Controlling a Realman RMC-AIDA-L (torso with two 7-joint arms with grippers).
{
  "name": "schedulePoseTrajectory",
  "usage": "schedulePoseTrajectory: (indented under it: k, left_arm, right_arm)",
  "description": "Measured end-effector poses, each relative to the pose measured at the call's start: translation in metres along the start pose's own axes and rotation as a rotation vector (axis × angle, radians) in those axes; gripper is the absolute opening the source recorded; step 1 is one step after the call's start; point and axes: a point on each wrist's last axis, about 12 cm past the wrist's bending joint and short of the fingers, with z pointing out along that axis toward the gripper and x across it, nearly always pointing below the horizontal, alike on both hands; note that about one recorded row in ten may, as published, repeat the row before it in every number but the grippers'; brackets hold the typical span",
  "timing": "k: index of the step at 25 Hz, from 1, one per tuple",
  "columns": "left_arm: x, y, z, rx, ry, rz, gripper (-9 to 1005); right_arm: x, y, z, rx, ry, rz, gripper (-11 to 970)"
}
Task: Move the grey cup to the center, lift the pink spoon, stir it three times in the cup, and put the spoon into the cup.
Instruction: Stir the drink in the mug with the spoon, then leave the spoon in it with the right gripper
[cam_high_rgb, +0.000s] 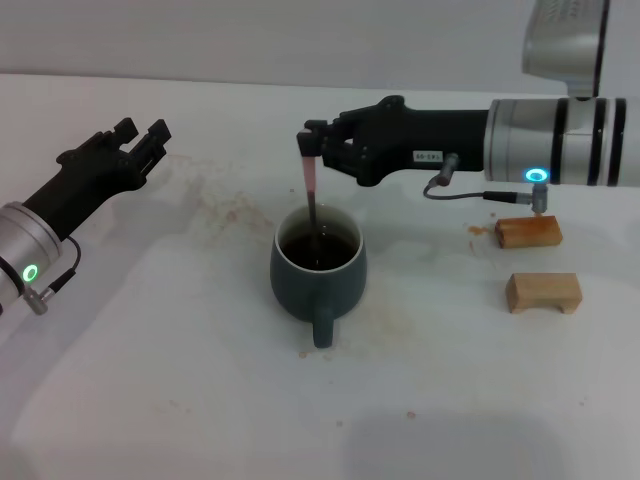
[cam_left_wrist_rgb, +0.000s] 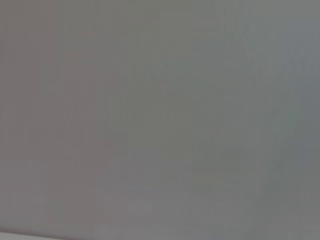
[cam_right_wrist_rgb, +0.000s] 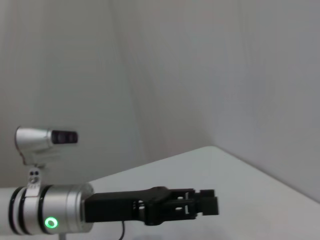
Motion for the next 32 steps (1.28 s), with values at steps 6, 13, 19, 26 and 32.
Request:
schedulePoseTrajectory:
  k: [6, 13, 19, 26, 32]
  left_arm:
    - [0.000, 0.000, 0.000, -0.001, 0.002, 0.002, 503]
    - [0.000, -0.001, 0.001, 0.004, 0.001, 0.006, 503]
    - [-0.002, -0.001, 0.003, 0.008, 0.003, 0.009, 503]
    - [-0.001, 0.000, 0.003, 0.004, 0.010, 0.009, 503]
    - [-0.001, -0.001, 0.004, 0.004, 0.012, 0.008, 503]
  right_arm:
    - [0.001, 0.007, 0.008, -0.045, 0.031, -0.017, 90]
    - [0.003, 0.013, 0.007, -0.087, 0.030, -0.012, 90]
    - [0.010, 0.017, -0.001, -0.112, 0.018, 0.010, 90]
    - [0.020, 0.013, -0.016, -0.076, 0.024, 0.031, 91]
    - [0.019, 0.007, -0.024, -0.045, 0.016, 0.037, 91]
